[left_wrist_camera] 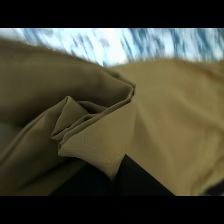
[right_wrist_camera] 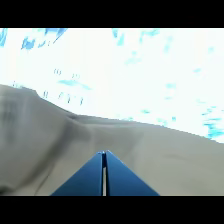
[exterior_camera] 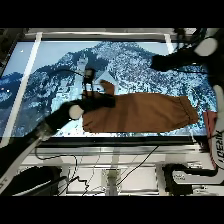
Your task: Fold the clothes and pants, and hang the long-sleeved shirts on hangers.
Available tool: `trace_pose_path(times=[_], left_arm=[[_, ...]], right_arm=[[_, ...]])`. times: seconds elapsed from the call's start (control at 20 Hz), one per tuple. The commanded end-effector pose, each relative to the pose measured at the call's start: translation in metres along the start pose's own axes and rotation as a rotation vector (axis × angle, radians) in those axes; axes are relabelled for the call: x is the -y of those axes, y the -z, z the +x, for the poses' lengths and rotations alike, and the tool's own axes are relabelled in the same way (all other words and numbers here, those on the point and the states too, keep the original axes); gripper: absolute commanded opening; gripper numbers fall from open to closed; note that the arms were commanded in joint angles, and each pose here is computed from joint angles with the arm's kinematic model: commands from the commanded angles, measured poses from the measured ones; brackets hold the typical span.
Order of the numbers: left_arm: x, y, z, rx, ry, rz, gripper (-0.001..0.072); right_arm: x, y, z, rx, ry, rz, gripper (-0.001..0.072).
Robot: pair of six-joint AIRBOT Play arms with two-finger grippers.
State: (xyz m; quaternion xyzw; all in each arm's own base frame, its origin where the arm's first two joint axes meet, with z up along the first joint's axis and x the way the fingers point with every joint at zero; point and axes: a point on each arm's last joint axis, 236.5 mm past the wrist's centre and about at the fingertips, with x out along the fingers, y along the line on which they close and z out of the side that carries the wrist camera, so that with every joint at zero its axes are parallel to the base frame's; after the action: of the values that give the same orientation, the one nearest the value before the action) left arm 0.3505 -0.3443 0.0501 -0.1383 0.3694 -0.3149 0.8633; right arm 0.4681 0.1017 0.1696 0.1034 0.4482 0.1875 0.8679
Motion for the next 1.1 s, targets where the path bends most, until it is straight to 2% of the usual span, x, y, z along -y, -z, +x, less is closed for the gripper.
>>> trace_pose_path(times=[0.0,0.05,0.1,0.2,0.25,0.3,0.35,0.4,0.5,0.55,0.65,0.95,1.0,1.05], left_arm=[[0.02,0.053,0.029,-0.115,0.018,-0.017,0.0423],[0.024,0.058,0.028,-0.133,0.025,-0.01,0.0628],[0.027,0.059,0.023,-0.145,0.032,-0.001,0.0653],[0.028,0.051,0.005,-0.158,0.041,0.048,0.0646],[0.02,0.045,-0.008,-0.168,0.029,0.068,0.0603],[0.001,0.04,-0.023,-0.195,-0.012,0.088,0.0449],[-0.023,0.039,-0.038,-0.235,-0.064,0.089,0.0392],[-0.053,0.039,-0.055,-0.285,-0.127,0.069,0.0403],[-0.112,0.043,-0.089,-0.371,-0.247,-0.022,0.0563],[-0.137,0.044,-0.102,-0.397,-0.284,-0.063,0.0596],[-0.179,0.042,-0.12,-0.411,-0.321,-0.07,0.0596],[-0.213,0.061,-0.103,-0.449,-0.092,-0.253,0.0668],[-0.216,0.066,-0.093,-0.456,-0.047,-0.244,0.0717],[-0.217,0.069,-0.081,-0.451,-0.004,-0.222,0.0717]], right_arm=[[0.023,-0.005,-0.036,0.049,0.05,0.027,0.0035],[0.025,-0.005,-0.036,0.049,0.06,0.025,0.0035],[0.027,-0.005,-0.036,0.049,0.068,0.023,0.0035],[0.031,-0.005,-0.036,0.046,0.083,0.019,0.0035],[0.034,-0.004,-0.037,0.044,0.097,0.016,0.0035],[0.038,-0.004,-0.037,0.041,0.113,0.011,0.0035],[0.041,-0.003,-0.037,0.039,0.128,0.008,0.0035],[0.044,-0.003,-0.038,0.038,0.137,0.005,0.0035],[0.047,-0.003,-0.038,0.036,0.15,0.002,0.0035],[0.047,-0.003,-0.038,0.036,0.151,0.002,0.0035],[0.047,-0.003,-0.038,0.036,0.151,0.002,0.0035],[0.047,-0.003,-0.038,0.037,0.151,0.002,0.0035],[0.047,-0.003,-0.038,0.037,0.151,0.002,0.0035],[0.047,-0.003,-0.038,0.038,0.151,0.002,0.0035]])
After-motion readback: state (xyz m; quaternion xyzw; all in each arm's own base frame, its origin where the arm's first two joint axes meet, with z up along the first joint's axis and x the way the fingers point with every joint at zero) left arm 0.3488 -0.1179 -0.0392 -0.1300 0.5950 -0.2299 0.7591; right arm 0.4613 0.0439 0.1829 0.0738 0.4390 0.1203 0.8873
